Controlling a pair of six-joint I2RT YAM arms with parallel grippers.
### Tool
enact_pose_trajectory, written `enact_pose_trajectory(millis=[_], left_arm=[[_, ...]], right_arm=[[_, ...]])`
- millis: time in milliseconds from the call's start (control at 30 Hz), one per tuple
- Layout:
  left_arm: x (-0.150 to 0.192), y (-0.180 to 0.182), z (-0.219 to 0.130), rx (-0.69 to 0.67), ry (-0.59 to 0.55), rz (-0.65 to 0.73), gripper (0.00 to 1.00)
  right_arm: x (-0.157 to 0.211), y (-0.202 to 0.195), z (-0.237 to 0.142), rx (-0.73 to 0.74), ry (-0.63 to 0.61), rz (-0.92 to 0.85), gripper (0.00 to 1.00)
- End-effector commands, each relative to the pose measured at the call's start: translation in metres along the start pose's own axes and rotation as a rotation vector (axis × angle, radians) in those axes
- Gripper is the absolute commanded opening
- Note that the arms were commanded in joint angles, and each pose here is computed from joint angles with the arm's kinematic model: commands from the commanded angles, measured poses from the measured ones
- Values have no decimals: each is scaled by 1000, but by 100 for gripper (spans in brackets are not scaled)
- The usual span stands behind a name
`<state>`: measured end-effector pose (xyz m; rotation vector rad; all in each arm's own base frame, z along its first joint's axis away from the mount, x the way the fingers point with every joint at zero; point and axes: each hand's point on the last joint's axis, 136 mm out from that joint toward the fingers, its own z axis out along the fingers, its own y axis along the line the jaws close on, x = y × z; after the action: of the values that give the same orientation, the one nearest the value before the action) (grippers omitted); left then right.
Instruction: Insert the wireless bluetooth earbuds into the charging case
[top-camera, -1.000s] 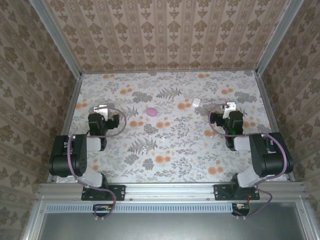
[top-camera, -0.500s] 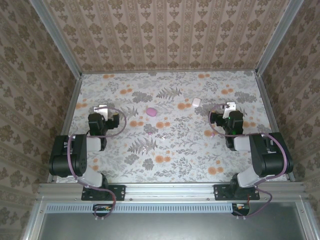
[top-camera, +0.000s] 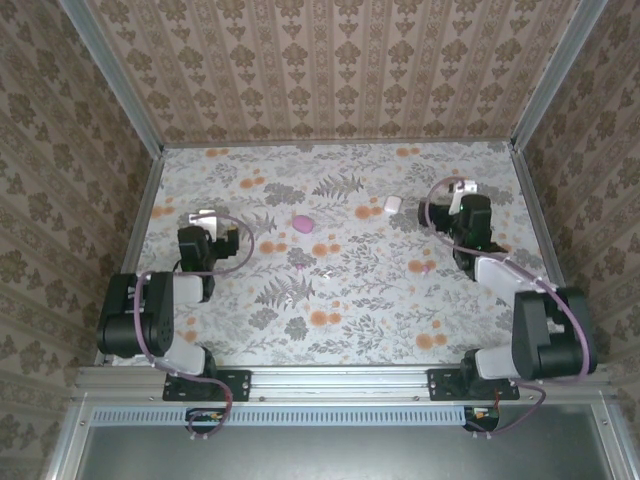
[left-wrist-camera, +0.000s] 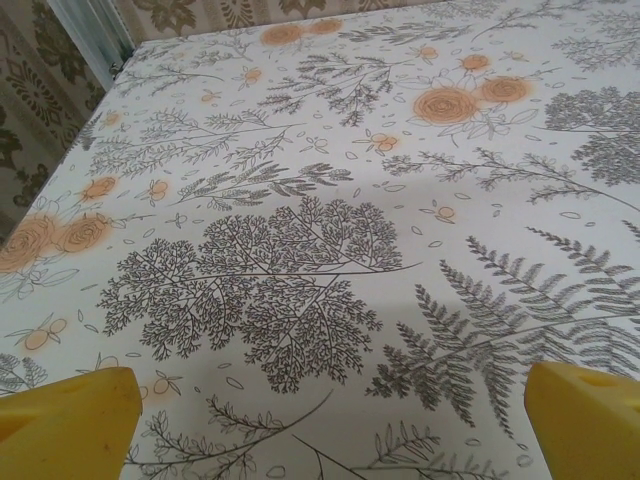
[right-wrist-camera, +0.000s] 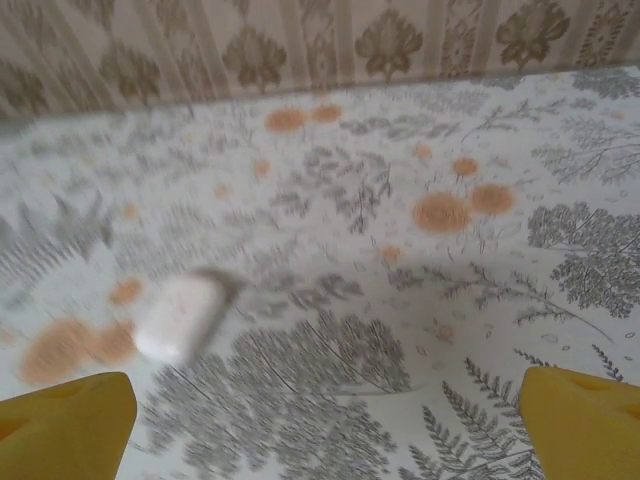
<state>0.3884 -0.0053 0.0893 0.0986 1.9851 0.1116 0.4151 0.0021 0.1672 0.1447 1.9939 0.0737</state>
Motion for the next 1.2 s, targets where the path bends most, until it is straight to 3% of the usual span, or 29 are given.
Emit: enact_pose_trajectory(millis=[0, 200, 300, 333, 433, 533, 633, 867, 1167], left_arm=[[-38, 8, -17, -38, -48, -18, 100], [-63, 37, -51, -143, -44, -233, 100], [-50, 56, -61, -251, 67, -493, 100], [-43, 56, -60, -246, 114, -562, 100], [-46, 26, -42, -19, 209, -654, 100], [-59, -17, -23, 196, 276, -630, 92], [-65, -55, -13, 304, 342, -541, 92], [-72, -122, -13, 419, 411, -402, 94], [-76, -144, -26, 462, 414, -353, 97]], right_arm=[[-3, 2, -25, 27, 146, 251, 100], [-9, 68, -44, -348, 276, 338, 97], [-4, 85, -42, -411, 345, 390, 89], [-1, 91, -40, -417, 372, 393, 88], [13, 111, -29, -429, 452, 358, 83], [28, 125, -17, -382, 534, 272, 81], [40, 122, -1, -271, 601, 220, 80], [61, 91, 43, -24, 680, 241, 73], [69, 71, 92, -89, 713, 404, 60]])
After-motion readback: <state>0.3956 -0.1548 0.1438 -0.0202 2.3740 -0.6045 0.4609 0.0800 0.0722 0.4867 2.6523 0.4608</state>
